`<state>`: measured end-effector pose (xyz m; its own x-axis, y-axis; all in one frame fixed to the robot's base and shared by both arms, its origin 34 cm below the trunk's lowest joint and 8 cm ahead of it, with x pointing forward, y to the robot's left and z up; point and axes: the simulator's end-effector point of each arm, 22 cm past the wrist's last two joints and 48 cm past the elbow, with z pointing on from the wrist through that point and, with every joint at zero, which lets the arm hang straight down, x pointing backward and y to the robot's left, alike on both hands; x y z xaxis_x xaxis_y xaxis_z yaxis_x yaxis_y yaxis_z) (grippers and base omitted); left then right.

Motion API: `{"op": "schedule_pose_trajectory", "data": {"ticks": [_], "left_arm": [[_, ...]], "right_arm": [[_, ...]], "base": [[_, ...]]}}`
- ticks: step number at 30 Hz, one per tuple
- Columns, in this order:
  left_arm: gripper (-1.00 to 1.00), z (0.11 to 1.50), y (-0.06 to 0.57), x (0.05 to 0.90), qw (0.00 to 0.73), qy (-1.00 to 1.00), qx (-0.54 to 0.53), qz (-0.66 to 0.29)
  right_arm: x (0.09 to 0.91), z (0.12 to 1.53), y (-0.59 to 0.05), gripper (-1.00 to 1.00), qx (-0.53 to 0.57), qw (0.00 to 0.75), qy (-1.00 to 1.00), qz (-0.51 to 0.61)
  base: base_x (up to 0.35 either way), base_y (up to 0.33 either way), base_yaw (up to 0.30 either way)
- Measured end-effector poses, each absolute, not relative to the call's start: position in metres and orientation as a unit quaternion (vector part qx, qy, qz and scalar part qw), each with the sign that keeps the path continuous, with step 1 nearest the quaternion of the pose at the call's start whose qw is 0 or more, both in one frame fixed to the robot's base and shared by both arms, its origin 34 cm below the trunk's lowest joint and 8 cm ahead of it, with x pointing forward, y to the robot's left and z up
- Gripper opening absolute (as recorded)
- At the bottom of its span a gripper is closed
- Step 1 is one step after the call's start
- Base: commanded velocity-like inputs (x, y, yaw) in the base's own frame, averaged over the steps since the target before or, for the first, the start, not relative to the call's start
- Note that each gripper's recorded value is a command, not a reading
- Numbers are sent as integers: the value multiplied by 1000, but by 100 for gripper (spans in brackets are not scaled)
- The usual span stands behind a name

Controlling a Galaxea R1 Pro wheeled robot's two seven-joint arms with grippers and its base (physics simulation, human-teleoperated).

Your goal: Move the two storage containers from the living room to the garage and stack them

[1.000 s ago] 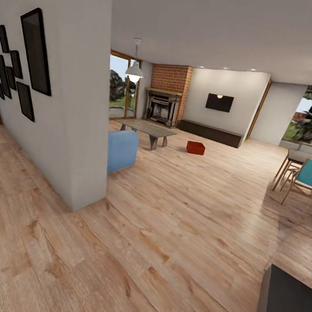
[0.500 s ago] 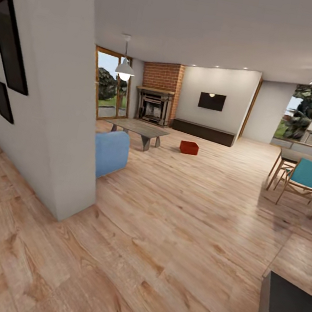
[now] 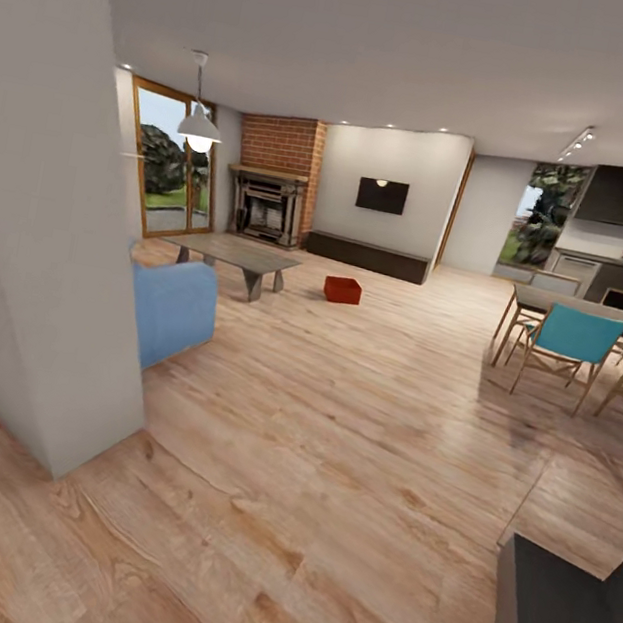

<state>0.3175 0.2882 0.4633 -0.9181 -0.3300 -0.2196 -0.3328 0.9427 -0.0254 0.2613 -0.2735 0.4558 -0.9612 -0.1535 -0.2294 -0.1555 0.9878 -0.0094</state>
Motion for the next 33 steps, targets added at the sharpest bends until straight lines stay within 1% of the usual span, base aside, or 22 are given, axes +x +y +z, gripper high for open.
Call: {"op": "schedule_pose_trajectory", "data": {"ticks": [7,10,33], "left_arm": [[100,463,288,317,111,979,-169,6],[100,463,288,317,110,979,-169,6],[100,463,288,315,106,980,-169,5]], "right_arm": [[261,456,-273,100,-78,116,990,4],[261,456,-273,100,-78,116,990,4],[262,456,-273,100,-79,116,990,4]], "base": [[322,70,-248],[322,7,-126],[323,0,-7]]}}
